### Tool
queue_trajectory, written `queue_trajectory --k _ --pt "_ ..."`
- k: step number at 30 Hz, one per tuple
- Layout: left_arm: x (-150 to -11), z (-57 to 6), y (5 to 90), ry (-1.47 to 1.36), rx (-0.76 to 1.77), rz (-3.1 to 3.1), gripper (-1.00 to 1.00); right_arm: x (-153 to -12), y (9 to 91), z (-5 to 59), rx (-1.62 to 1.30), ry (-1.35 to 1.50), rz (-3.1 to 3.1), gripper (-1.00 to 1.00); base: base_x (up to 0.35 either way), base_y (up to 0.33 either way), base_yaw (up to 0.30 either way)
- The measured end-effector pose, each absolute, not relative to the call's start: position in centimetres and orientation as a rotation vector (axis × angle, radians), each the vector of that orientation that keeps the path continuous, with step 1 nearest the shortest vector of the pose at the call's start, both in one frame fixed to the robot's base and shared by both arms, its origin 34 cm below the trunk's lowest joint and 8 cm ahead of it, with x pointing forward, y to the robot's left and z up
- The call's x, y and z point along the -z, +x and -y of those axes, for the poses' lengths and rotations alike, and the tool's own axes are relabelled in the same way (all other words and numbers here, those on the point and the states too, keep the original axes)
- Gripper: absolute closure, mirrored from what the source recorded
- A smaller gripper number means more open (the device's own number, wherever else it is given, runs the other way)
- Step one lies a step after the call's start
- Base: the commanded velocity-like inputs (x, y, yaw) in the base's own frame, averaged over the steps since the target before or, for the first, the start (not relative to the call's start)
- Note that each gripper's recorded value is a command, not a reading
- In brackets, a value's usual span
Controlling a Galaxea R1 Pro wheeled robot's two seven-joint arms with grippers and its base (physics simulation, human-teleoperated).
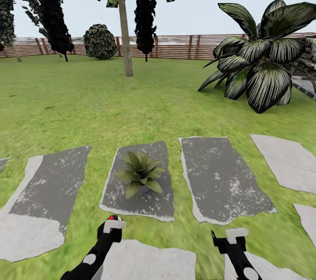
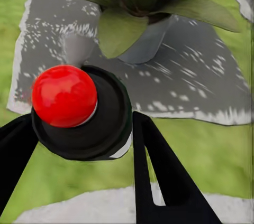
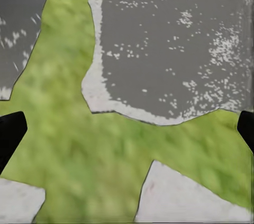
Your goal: Pick up the pesticide atomizer in the garden and spray insectifuge to fully cover both potted plants in the garden.
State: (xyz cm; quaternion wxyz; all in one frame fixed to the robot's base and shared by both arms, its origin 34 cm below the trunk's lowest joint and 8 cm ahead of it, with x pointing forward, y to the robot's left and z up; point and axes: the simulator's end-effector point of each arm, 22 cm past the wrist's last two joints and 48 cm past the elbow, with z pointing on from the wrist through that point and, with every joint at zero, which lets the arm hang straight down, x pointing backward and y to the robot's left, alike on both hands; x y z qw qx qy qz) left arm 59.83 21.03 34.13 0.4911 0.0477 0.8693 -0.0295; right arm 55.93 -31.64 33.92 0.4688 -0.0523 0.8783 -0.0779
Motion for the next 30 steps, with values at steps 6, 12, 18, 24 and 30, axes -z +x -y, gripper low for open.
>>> queue_trajectory --k 6,12,18,24,30 --pt "-34.3 -20.9 59.9 0.149 0.08 -2.105 1.0 -34.1 56.1 31.5 0.188 -0.13 -2.148 -1.0 0.0 0.0 -0.136" --pt "-33.6 -20.5 58.9 0.317 0.166 -2.13 1.0 -34.3 56.3 30.9 0.18 -0.152 -2.141 -1.0 0.0 0.0 -0.016" --pt "-32.3 -24.1 56.6 0.527 0.265 -2.209 1.0 -34.1 55.8 22.9 0.008 -0.514 -2.103 -1.0 0.0 0.0 -0.001" --pt "-31.1 -23.7 53.6 0.867 0.342 -2.235 1.0 -36.5 55.6 15.0 -0.339 -0.805 -2.014 -1.0 0.0 0.0 0.0" --pt "-29.8 -22.9 51.7 0.995 0.366 -2.294 1.0 -35.8 53.2 12.7 -0.436 -1.005 -1.998 -1.0 0.0 0.0 0.0"
